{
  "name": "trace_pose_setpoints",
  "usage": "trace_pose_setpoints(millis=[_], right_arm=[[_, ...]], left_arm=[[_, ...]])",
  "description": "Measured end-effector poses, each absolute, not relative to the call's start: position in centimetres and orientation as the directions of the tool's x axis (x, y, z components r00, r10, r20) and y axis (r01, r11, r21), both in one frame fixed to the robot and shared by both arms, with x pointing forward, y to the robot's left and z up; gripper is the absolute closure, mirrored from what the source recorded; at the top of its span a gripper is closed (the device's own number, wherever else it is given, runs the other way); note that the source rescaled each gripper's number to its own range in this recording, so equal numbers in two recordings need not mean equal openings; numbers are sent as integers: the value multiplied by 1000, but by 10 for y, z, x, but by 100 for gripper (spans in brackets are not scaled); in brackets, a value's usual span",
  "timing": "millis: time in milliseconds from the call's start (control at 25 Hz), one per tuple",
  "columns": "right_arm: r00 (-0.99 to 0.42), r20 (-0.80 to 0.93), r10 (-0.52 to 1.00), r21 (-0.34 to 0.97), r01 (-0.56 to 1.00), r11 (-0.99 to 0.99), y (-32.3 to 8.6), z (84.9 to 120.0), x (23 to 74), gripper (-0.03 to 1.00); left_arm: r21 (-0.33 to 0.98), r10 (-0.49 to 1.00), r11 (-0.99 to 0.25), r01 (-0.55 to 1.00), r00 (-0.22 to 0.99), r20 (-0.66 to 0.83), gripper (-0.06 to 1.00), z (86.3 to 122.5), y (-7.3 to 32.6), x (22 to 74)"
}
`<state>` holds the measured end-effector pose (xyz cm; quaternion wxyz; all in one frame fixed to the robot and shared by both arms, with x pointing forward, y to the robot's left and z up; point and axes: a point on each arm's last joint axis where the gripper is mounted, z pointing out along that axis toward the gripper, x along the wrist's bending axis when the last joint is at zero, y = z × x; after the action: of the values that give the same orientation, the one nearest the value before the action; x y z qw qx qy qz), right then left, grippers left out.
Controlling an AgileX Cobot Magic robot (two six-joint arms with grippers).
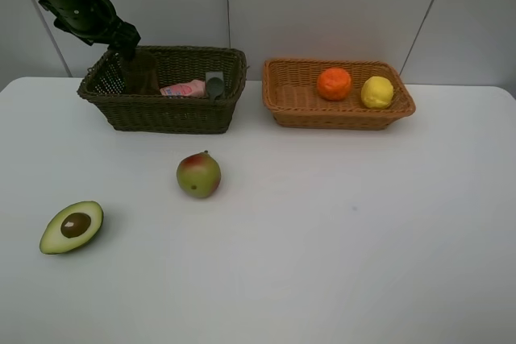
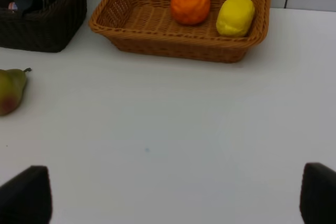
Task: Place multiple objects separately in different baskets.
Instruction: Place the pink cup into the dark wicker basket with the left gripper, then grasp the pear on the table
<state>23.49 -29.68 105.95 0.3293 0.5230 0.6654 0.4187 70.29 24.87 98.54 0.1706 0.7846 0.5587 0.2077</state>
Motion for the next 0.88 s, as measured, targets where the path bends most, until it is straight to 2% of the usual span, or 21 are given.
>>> trace_pose_setpoints(millis=[280, 520, 800, 880], right_arm=[[-236, 0, 972, 902, 420, 102, -297, 1060, 235, -3], [-236, 0, 972, 902, 420, 102, -297, 1060, 235, -3], [-236, 0, 972, 902, 420, 102, -297, 1060, 235, -3], [-236, 0, 972, 902, 420, 102, -297, 1060, 235, -3]], left_arm=[[479, 953, -298, 826, 285, 102, -4, 984, 246, 700], [457, 964, -239, 857, 264, 9, -4, 996, 242, 690], [304, 956, -175, 937, 236, -177, -4, 997, 229, 671], [252, 945, -188, 949, 245, -215, -4, 997, 220, 664]])
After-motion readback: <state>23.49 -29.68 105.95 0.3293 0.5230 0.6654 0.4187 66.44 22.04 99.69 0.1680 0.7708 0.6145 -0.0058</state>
